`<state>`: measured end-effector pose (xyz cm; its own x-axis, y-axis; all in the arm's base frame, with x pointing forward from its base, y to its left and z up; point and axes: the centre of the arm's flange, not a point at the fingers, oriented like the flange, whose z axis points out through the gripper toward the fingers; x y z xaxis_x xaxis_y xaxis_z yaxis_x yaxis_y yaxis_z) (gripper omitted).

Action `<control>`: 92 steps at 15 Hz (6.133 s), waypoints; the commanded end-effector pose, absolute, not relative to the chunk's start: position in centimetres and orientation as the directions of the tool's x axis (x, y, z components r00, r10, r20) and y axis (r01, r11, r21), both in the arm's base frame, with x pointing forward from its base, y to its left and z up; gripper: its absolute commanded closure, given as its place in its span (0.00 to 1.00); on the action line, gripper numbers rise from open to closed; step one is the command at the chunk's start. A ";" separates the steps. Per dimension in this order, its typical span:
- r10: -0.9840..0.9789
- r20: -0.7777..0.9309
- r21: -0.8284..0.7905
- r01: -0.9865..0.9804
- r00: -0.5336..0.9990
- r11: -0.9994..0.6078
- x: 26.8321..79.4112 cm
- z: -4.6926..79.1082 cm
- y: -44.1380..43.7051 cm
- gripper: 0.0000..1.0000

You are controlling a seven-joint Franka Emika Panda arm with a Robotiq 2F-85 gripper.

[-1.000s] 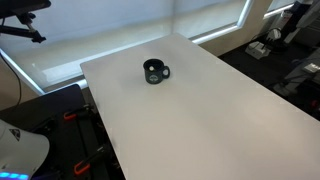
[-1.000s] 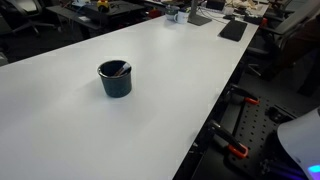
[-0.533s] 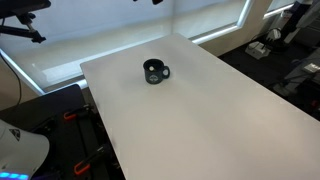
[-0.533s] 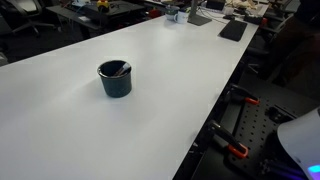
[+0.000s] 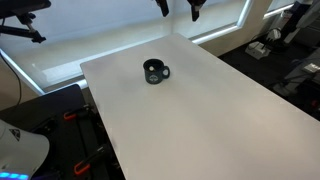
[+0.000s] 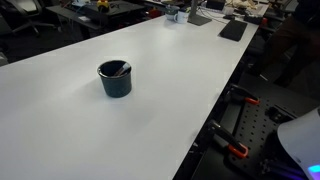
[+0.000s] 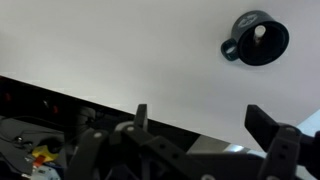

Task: Put the marker on the table

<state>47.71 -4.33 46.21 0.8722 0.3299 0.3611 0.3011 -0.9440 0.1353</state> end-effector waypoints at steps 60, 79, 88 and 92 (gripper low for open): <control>0.716 0.062 -0.265 0.703 0.696 -0.660 61.5 24.7 13.8 0.00; 0.729 0.050 -0.322 0.702 0.683 -0.635 58.3 22.4 16.9 0.00; 0.715 0.036 -0.325 0.684 0.699 -0.653 57.7 22.7 17.2 0.00; 0.702 0.022 -0.316 0.671 0.712 -0.670 56.7 23.6 17.6 0.00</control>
<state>58.10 17.08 22.23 0.6914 0.7213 0.0410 0.6919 -0.6448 -0.3249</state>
